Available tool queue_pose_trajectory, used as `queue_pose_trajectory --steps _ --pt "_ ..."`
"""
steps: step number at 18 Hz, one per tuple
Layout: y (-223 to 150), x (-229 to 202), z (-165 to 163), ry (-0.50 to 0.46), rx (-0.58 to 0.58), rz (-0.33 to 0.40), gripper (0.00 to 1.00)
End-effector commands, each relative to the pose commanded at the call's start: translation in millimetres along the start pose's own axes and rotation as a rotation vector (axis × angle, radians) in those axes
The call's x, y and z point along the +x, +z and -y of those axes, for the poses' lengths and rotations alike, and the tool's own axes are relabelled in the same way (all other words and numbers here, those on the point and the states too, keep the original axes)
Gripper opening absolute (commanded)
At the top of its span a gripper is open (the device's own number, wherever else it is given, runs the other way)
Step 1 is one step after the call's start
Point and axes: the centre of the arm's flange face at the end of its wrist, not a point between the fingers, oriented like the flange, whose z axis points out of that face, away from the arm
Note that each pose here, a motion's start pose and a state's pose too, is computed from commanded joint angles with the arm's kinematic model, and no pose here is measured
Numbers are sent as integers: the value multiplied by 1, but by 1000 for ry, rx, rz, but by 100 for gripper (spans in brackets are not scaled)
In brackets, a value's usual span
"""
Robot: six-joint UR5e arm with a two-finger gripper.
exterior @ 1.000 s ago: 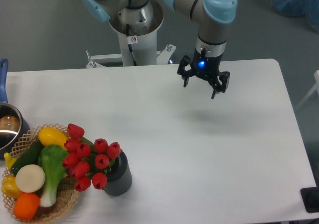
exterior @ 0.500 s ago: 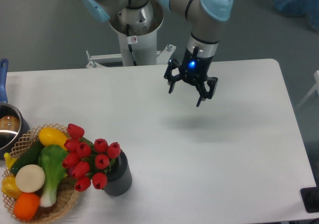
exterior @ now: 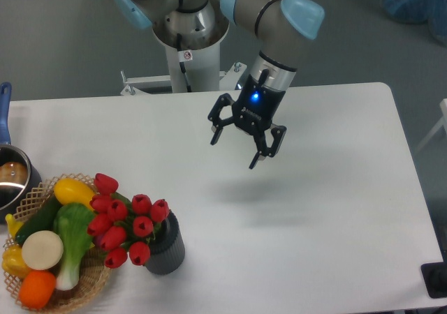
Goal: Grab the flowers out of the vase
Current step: 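Lower the open gripper onto the red tulip stems above the vase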
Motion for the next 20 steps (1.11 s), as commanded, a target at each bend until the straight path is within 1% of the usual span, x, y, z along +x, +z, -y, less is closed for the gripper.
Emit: queue_pose_trajectory --steps 2,6,11,13,15,17,20 --pt "8 -4 11 -9 15 -17 100" --pt "32 -4 37 28 17 -54 100" --pt "54 -20 66 62 81 -100 100" --pt "57 -21 70 34 87 -107 100" --pt "61 -18 74 21 121 -133 100" --pt "65 -20 76 16 161 -157 100" --pt "68 -21 74 11 174 -166 100"
